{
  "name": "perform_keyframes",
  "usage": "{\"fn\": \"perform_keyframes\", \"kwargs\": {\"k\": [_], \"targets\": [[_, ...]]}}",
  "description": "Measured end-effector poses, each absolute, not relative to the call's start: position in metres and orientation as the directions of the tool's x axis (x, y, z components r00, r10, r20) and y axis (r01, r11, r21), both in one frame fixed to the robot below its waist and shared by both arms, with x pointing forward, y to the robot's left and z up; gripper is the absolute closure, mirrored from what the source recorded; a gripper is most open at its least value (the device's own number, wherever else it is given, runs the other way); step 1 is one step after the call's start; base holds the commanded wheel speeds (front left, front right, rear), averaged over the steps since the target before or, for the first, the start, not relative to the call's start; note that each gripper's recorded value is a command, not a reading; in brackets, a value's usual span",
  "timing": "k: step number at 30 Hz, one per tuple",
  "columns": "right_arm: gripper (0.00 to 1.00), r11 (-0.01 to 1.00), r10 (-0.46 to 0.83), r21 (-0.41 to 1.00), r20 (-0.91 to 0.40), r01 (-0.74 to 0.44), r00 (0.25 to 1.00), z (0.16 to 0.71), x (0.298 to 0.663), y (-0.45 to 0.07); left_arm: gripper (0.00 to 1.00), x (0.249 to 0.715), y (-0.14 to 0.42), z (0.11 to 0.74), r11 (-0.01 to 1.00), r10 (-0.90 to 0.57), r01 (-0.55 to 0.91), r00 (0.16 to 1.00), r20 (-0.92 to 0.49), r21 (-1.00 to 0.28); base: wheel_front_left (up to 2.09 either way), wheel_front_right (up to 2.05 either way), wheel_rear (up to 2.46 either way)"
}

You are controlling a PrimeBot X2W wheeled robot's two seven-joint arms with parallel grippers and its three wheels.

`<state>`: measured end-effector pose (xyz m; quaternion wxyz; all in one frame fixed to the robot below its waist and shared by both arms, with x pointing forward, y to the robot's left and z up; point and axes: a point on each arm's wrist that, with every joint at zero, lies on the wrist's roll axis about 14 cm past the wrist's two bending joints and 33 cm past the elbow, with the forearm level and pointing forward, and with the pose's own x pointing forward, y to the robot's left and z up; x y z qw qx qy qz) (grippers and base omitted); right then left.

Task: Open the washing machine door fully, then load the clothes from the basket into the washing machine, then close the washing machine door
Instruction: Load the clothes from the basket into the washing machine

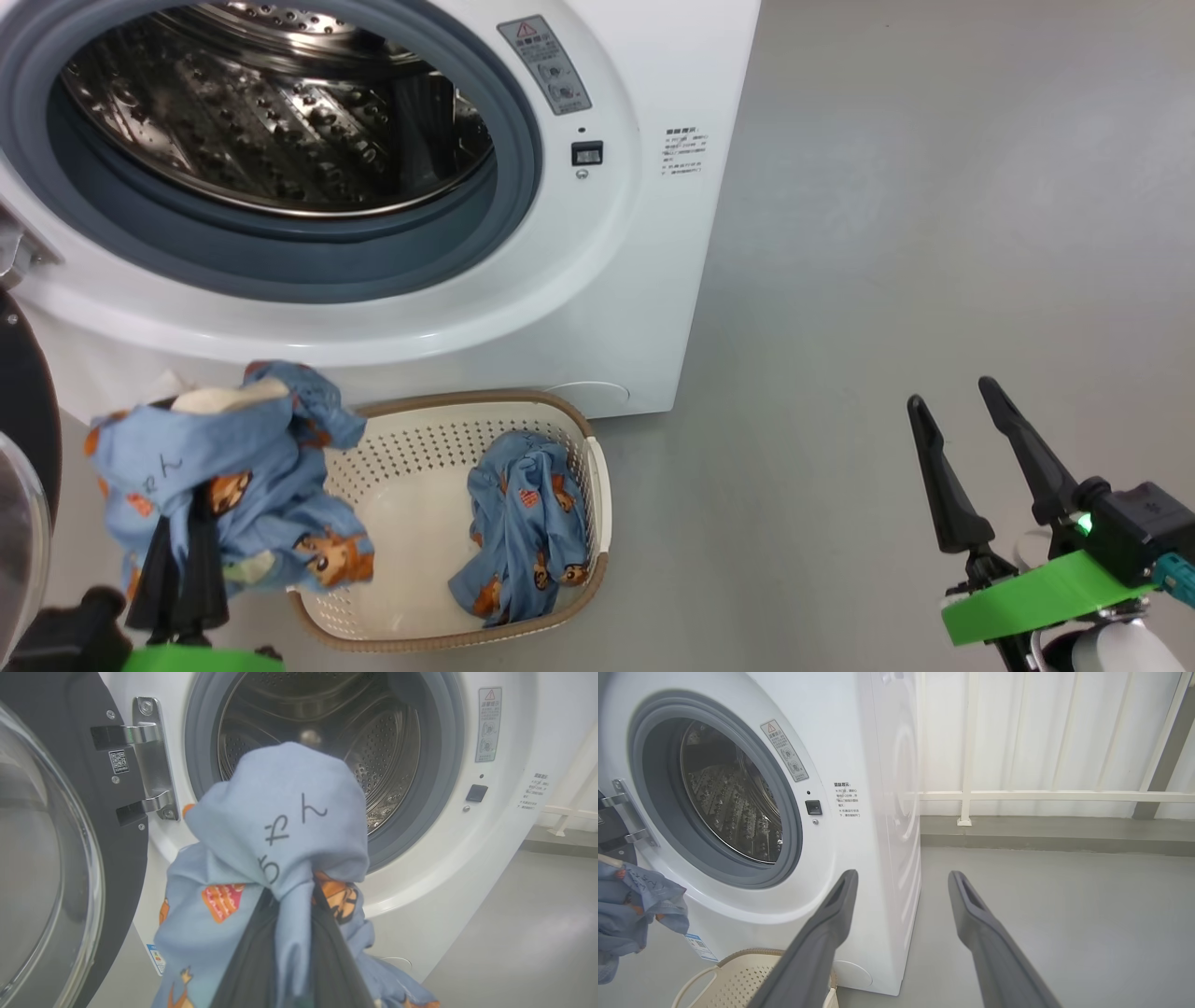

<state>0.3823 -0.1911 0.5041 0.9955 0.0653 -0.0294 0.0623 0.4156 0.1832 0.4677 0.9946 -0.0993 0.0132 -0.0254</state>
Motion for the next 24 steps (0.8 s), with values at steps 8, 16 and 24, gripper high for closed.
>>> {"fn": "perform_keyframes", "kwargs": {"k": [8, 16, 24], "targets": [[0.0, 0.985, 0.112, 0.129, 0.057, -0.119, 0.992, 0.501, 0.379, -0.193, 1.0, 0.403, 0.184, 0.469, 0.978, -0.041, 0.037, 0.999, -0.017, -0.205, 0.0, 0.0, 0.0], [0.0, 0.984, 0.107, 0.134, 0.052, -0.114, 0.993, 0.499, 0.379, -0.193, 1.0, 0.405, 0.182, 0.469, 0.978, -0.048, 0.044, 0.999, -0.013, -0.202, 0.0, 0.0, 0.0], [0.0, 0.983, 0.104, 0.149, 0.036, -0.108, 0.994, 0.492, 0.384, -0.191, 1.0, 0.419, 0.172, 0.467, 0.977, -0.079, 0.075, 0.997, -0.013, -0.199, 0.0, 0.0, 0.0]]}}
